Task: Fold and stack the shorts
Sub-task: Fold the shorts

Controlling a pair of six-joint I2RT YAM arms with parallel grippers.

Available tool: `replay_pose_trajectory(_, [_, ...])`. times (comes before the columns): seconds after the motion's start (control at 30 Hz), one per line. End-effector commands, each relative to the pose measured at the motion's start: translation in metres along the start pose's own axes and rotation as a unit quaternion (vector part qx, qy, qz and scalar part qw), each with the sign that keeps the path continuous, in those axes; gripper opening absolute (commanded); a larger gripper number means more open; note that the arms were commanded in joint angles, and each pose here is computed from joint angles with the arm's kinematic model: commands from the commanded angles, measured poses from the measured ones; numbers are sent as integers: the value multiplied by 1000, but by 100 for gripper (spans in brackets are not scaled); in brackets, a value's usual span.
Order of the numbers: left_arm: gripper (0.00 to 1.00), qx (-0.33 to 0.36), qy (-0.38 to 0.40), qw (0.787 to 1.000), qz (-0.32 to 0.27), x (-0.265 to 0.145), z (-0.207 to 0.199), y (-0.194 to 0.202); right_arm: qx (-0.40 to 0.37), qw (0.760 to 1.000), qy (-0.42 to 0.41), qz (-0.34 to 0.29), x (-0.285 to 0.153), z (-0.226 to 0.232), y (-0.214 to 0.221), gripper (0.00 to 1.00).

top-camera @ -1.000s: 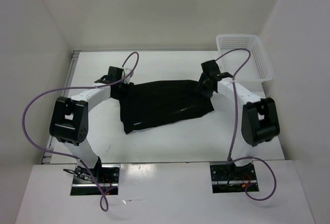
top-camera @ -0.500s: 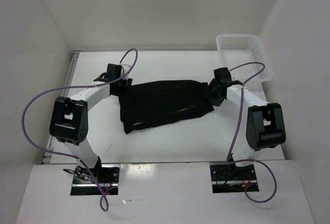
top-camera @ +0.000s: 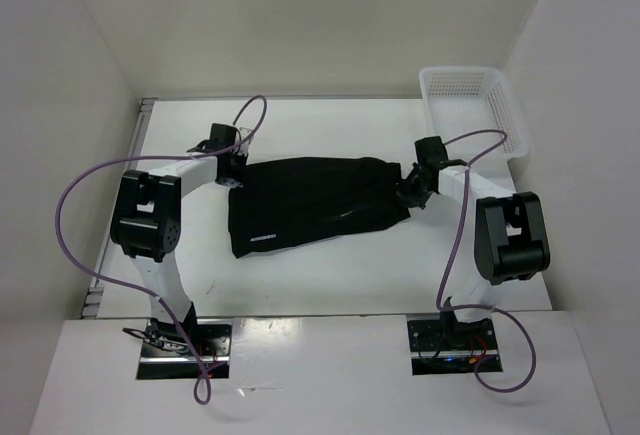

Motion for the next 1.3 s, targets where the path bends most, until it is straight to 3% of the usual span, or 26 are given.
replay_pose_trajectory(0.0, [12, -3, -11, 1000, -8, 4, 7, -5, 2, 1000, -15, -28, -25, 0, -16, 0])
replay_pose_trajectory(0.3, [10, -3, -24, 1000, 0, 9, 11, 3, 13, 1000, -16, -14, -43, -33, -10, 0])
replay_pose_trajectory(0.4, [11, -3, -14, 1000, 1, 8, 8, 1, 10, 999, -52, -8, -43, -22, -8, 2])
replay_pose_trajectory(0.43, [13, -3, -9, 1000, 1, 8, 7, 2, 13, 996, -84, -7, -43, -12, -8, 27])
replay_pose_trajectory(0.47, [13, -3, -9, 1000, 1, 8, 7, 2, 17, 995, -97, -4, -42, -9, -6, 37])
replay_pose_trajectory(0.53, [15, -3, -9, 1000, 1, 8, 7, 2, 12, 992, -122, -8, -44, -1, -9, 50])
replay_pose_trajectory(0.57, [17, -3, -9, 1000, 1, 8, 7, 2, 12, 992, -122, -8, -44, -1, -9, 52])
replay_pose_trajectory(0.67, [22, -3, -10, 1000, 6, 8, 7, 4, -9, 991, -135, -9, -43, 14, -7, 52])
replay_pose_trajectory(0.9, [25, -2, -6, 1000, 11, 7, 5, 6, -26, 991, -130, 20, -20, 30, 3, 52])
replay_pose_trajectory(1.27, [25, -2, -1, 1000, 16, 7, 4, 8, -26, 997, -78, 10, -8, 15, -2, 57])
Point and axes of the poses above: each gripper's point midway between its finger pads, its own x axis out along the fingers, its own z axis along the line the jaws close on, y = z × x, the point moved 2 cm from there along -x, back along the fingers, and after that the axes turned 10 degrees about -x, right-handed, at the moved point
